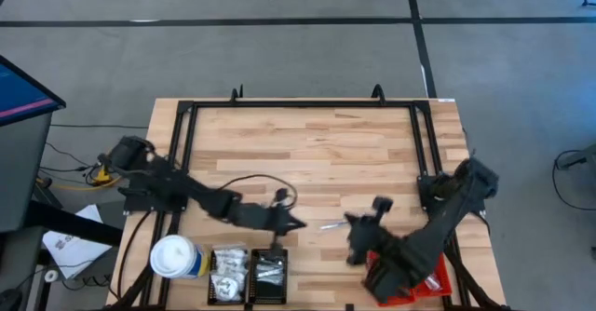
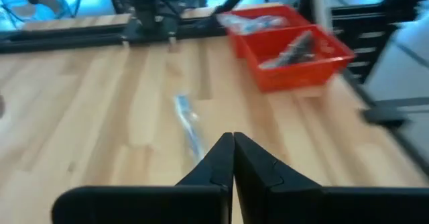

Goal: Pick & Place Travel size toiletries
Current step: Put the blue toothbrush into the right red bin

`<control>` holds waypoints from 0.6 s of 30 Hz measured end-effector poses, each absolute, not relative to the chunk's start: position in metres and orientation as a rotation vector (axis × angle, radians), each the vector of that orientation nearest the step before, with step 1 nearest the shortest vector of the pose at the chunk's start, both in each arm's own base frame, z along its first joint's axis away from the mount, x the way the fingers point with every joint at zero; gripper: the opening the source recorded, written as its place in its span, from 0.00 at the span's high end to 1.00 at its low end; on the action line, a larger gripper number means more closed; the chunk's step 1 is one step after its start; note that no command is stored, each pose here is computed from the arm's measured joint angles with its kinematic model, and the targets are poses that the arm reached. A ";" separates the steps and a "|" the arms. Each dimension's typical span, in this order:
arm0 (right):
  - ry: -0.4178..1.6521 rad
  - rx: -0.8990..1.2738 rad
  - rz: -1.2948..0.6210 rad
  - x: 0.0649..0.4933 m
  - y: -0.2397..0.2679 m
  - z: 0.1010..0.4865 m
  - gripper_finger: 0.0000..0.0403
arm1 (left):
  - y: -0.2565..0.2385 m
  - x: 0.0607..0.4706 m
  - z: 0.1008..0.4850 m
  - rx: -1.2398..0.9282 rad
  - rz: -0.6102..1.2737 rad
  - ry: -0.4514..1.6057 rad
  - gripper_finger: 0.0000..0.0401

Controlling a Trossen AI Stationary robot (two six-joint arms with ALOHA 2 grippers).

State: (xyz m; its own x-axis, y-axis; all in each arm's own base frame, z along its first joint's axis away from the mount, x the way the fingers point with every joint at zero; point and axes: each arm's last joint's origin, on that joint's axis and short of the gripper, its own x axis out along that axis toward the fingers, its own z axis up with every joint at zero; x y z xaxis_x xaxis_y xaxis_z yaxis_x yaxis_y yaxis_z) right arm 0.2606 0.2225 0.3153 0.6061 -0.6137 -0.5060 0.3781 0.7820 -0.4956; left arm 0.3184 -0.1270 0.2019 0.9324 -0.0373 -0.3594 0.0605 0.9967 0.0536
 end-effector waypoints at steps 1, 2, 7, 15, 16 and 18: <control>0.689 -0.332 -0.609 0.256 0.212 0.316 1.00 | -0.124 0.329 0.201 0.082 -0.047 0.368 1.00; 0.668 -0.304 -0.628 0.250 0.202 0.316 1.00 | -0.121 0.339 0.199 0.094 -0.054 0.373 0.99; 0.530 -0.092 -0.666 0.228 0.151 0.319 1.00 | -0.106 0.392 0.190 0.084 -0.101 0.381 0.89; 0.118 0.170 -0.634 0.201 0.094 0.331 1.00 | -0.117 0.439 0.152 0.215 -0.069 0.538 0.58; 0.084 0.174 -0.567 0.198 0.094 0.328 1.00 | -0.120 0.436 0.141 0.242 -0.039 0.582 0.56; -0.025 0.189 -0.388 0.194 0.097 0.321 0.99 | -0.127 0.435 0.124 0.284 -0.012 0.624 0.52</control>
State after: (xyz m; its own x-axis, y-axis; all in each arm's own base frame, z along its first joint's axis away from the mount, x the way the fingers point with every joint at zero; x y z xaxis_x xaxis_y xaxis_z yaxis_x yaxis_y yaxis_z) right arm 0.1941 0.0969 0.3208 0.9257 -0.3781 -0.0121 0.3734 0.9084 0.1883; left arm 0.4346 -0.1269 0.1236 0.8125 0.0743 -0.5782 0.0960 0.9612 0.2585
